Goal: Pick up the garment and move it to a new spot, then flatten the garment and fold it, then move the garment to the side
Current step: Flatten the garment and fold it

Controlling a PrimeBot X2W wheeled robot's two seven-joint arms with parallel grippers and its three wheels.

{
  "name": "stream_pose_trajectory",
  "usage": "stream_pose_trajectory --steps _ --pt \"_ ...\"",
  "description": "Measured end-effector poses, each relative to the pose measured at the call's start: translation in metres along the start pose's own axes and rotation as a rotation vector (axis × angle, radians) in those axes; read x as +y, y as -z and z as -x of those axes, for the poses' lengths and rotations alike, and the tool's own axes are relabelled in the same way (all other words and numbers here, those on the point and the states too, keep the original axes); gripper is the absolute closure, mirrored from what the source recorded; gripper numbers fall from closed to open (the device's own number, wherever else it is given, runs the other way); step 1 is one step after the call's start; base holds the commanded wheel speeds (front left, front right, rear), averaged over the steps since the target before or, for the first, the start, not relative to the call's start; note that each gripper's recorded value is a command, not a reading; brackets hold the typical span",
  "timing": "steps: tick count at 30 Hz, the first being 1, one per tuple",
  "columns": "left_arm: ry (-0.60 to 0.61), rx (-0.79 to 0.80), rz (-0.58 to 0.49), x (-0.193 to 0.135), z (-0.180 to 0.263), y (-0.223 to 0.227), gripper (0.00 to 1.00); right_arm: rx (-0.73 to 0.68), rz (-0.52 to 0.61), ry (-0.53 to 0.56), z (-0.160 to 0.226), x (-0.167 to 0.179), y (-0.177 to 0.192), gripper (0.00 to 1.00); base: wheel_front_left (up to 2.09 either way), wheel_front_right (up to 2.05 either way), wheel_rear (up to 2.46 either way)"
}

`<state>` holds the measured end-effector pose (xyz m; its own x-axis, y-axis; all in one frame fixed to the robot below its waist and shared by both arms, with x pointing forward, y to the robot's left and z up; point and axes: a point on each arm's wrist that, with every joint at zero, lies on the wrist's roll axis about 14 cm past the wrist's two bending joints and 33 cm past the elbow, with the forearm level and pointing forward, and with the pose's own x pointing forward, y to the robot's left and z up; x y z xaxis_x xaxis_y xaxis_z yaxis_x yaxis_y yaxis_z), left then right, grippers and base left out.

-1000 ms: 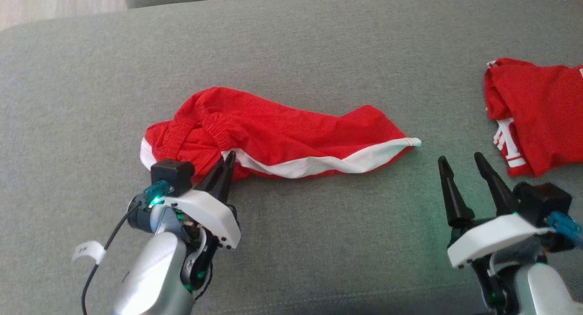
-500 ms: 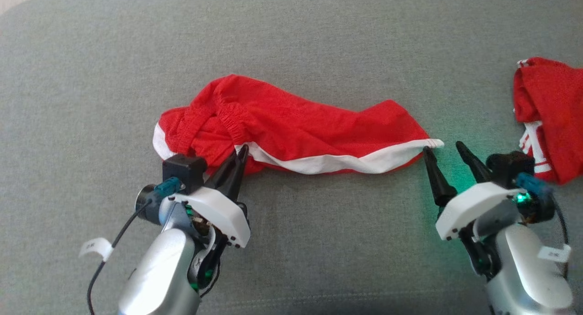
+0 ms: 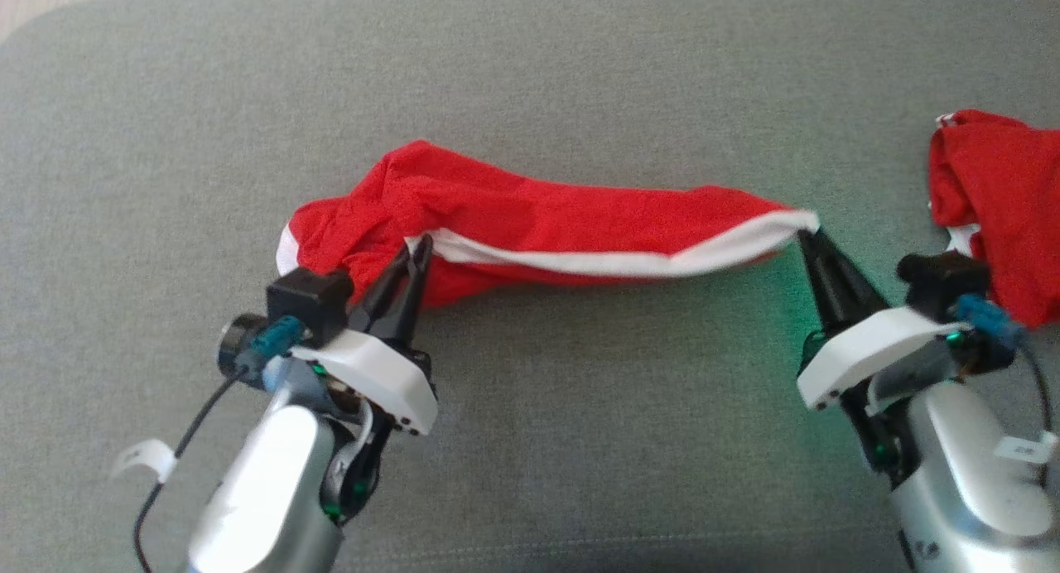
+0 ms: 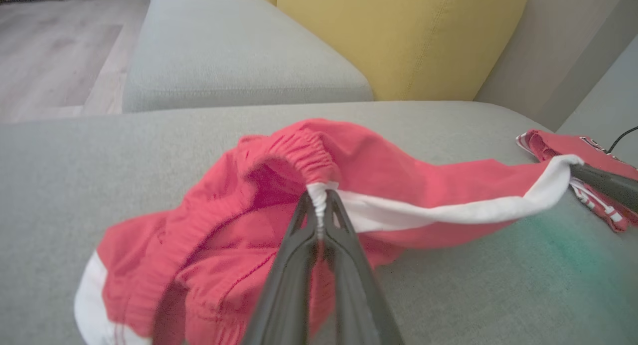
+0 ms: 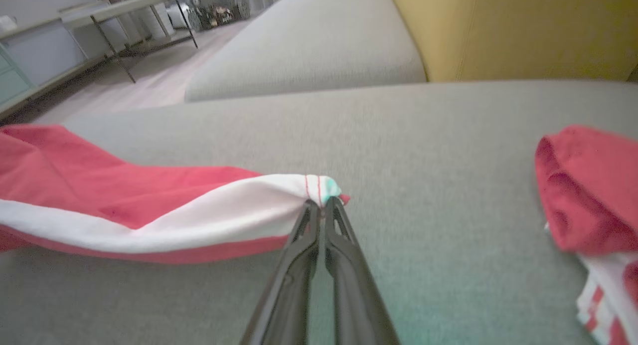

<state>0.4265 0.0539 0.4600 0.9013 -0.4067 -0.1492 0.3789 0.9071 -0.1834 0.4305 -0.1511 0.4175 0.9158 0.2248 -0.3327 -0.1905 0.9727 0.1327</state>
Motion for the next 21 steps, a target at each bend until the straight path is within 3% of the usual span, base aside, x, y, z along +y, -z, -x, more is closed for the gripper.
stream_pose_trajectory --steps 10,18,21 --pt "0.028 -0.18 -0.153 -0.004 0.009 -0.08 1.0 -0.381 0.098 -0.002 0.032 -0.001 -0.131 1.0 0.0 0.0 0.0" --pt "0.047 -0.476 -0.25 -0.021 0.028 -0.198 1.0 -0.724 0.25 0.018 0.098 0.012 -0.253 1.0 0.0 0.0 0.0" --pt "0.053 -0.523 -0.265 -0.026 0.035 -0.217 1.0 -0.795 0.278 0.022 0.117 0.017 -0.276 1.0 0.0 0.0 0.0"
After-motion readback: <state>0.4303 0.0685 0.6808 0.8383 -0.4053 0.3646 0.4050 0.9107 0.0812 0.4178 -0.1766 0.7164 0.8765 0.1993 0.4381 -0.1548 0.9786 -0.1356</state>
